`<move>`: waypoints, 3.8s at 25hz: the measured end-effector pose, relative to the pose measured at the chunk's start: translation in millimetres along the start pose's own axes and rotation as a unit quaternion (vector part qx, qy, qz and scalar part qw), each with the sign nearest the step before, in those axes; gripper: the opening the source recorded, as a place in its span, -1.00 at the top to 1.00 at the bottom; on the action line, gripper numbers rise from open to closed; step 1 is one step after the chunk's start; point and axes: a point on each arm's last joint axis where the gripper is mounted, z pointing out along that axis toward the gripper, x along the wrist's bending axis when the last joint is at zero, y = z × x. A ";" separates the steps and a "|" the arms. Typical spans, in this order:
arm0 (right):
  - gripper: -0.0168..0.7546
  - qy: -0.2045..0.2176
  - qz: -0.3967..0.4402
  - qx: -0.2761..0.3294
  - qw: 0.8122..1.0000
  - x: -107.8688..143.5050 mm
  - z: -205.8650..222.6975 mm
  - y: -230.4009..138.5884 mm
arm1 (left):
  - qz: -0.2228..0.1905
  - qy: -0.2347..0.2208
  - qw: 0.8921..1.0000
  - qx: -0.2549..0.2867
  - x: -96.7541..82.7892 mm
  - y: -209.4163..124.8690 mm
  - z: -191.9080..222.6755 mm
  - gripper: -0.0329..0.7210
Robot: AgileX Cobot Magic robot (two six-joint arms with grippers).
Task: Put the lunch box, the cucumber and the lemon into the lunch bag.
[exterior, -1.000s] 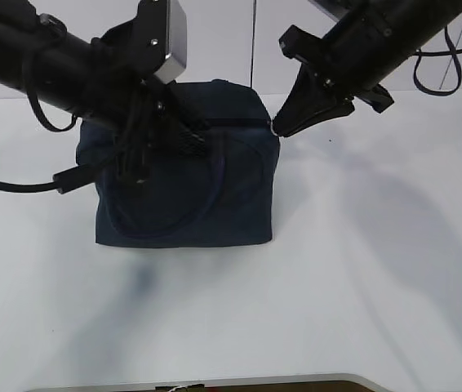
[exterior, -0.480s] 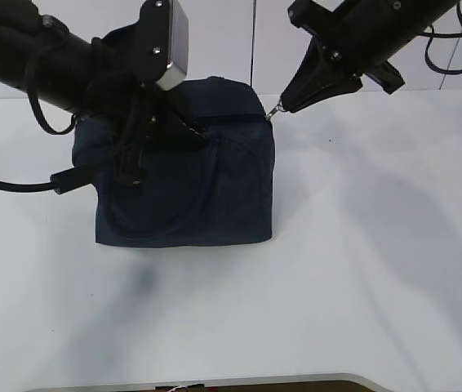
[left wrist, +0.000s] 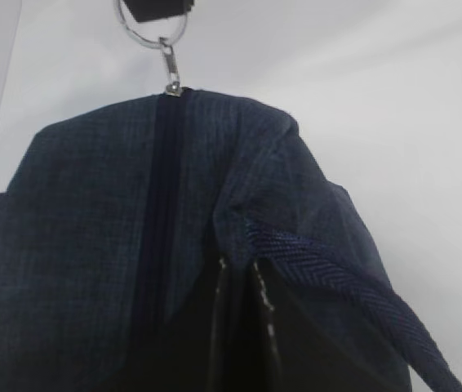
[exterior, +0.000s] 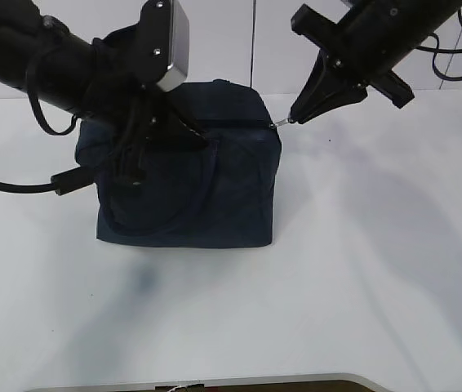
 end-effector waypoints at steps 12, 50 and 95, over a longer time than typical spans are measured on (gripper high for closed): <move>0.94 -0.044 0.004 0.007 0.999 -17.4 15.8 6.7 | -0.011 0.011 1.000 0.020 1.6 -3.1 0.2 0.91; 0.86 -0.008 -0.090 0.028 0.996 -57.5 91.2 30.5 | -0.027 0.038 0.998 0.034 6.6 -3.1 -4.4 0.91; -0.18 -0.048 -0.451 -0.064 0.889 48.4 -55.3 -12.9 | -0.084 -0.048 0.978 0.185 -21.6 4.6 -83.3 -0.15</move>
